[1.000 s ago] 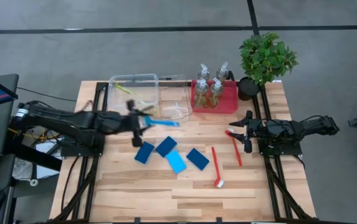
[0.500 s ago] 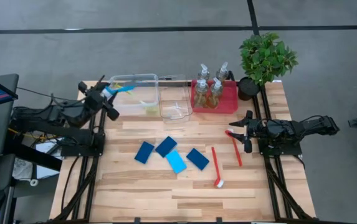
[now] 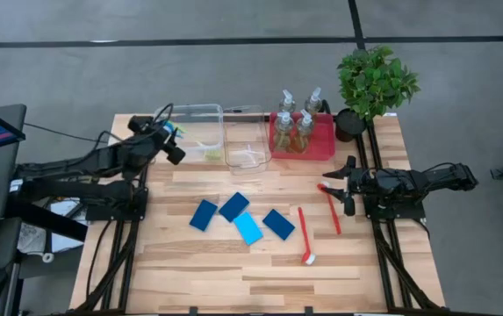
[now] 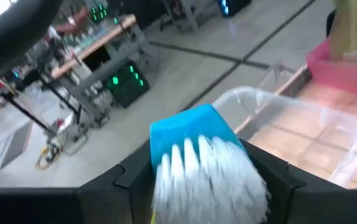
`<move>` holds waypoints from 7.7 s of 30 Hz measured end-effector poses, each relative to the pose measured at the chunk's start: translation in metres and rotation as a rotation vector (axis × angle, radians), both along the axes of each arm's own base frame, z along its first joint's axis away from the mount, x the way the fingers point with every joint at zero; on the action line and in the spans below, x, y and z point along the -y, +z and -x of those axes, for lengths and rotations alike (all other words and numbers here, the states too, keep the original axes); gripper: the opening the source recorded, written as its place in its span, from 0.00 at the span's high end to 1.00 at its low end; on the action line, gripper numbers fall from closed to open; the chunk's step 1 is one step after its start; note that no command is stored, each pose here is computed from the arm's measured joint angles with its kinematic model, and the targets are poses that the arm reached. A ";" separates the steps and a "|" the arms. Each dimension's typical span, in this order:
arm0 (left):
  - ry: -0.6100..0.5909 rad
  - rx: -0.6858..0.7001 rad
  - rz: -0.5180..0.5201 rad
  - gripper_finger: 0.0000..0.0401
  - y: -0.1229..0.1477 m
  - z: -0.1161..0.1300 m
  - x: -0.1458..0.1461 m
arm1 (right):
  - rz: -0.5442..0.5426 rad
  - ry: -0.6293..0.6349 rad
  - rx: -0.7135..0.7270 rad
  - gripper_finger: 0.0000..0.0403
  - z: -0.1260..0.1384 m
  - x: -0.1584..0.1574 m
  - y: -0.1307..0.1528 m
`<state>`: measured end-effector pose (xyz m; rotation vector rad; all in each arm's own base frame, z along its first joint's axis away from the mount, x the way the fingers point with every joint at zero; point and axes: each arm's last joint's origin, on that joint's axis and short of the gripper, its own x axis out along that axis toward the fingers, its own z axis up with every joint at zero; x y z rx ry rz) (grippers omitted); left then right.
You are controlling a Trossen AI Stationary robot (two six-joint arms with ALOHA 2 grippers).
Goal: Pick & Place Kitchen Sink Supplies
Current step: Put the blue dish brush into the white bin, then put the red dish brush into the white bin
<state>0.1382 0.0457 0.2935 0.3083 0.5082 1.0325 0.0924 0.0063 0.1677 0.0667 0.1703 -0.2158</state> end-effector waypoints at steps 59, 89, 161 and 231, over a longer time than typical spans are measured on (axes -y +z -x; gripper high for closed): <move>-0.728 -0.002 0.473 0.40 -0.090 -0.102 0.063 | -0.241 -0.078 -0.135 0.45 -0.005 -0.001 -0.004; -0.795 0.104 0.478 0.42 -0.095 -0.100 0.077 | -0.481 -0.252 -0.590 0.45 -0.015 -0.006 -0.027; -0.870 0.355 0.463 0.42 -0.077 -0.109 0.088 | -0.119 0.007 -0.019 0.95 -0.080 -0.017 0.062; -1.130 0.653 0.334 0.94 -0.104 -0.210 0.091 | 0.001 0.254 0.079 0.83 -0.162 -0.039 0.060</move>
